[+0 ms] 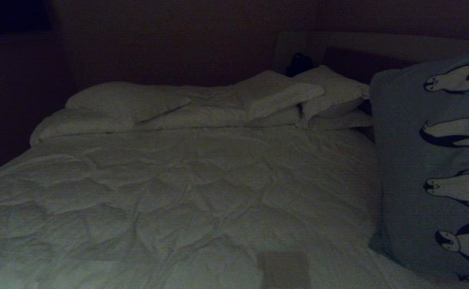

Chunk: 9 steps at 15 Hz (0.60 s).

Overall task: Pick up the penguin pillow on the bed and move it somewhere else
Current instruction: Place the pillow at the bedside

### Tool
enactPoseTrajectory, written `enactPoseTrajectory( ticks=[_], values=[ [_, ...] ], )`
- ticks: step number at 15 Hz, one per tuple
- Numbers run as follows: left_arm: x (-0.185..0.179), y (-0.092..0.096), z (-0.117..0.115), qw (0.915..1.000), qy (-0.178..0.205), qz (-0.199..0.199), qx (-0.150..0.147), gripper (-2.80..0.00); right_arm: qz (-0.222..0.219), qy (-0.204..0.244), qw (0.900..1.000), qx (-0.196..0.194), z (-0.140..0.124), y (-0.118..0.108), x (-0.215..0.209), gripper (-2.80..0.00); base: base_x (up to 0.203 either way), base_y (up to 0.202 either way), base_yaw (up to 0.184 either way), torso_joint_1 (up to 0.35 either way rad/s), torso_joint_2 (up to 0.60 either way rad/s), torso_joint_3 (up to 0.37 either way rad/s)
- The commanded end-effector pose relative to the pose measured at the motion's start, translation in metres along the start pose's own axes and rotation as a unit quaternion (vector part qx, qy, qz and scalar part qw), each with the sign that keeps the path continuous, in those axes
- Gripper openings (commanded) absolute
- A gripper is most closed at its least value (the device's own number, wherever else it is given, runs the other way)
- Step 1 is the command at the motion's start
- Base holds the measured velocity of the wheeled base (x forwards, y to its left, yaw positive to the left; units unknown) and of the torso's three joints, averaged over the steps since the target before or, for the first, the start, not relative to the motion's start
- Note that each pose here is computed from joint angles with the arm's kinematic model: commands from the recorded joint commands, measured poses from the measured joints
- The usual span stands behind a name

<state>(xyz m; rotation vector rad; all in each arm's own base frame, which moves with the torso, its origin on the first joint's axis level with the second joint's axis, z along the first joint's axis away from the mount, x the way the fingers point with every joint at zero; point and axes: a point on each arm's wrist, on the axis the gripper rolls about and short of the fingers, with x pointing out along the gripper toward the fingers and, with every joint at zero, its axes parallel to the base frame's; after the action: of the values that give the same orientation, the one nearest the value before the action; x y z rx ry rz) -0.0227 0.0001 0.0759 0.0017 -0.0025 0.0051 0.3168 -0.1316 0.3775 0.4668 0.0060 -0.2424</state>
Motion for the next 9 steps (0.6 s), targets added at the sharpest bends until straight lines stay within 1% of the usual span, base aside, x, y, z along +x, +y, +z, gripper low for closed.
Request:
enactPoseTrajectory(
  ticks=[1, 5, 9],
  values=[
    [0.0, 0.0, 0.0, 1.0, 0.0, 0.001, 0.0, -2.8, 0.019, -0.02, 1.0, -0.004, 0.007, 0.012, -0.01, -2.8, 0.0, 0.0, 0.0, 0.0, 0.0, 0.0],
    [0.0, 0.0, 0.0, 1.0, 0.0, 0.001, 0.0, -2.8, 0.037, -0.035, 0.999, -0.006, 0.015, 0.022, -0.025, -2.8, 0.0, 0.0, 0.0, 0.0, 0.0, 0.0],
    [0.0, 0.0, 0.0, 1.0, 0.0, 0.001, 0.0, -2.8, 0.063, -0.031, 0.998, -0.007, 0.012, 0.041, -0.032, -2.8, 0.0, 0.0, 0.0, 0.0, 0.0, 0.0]
  ],
)
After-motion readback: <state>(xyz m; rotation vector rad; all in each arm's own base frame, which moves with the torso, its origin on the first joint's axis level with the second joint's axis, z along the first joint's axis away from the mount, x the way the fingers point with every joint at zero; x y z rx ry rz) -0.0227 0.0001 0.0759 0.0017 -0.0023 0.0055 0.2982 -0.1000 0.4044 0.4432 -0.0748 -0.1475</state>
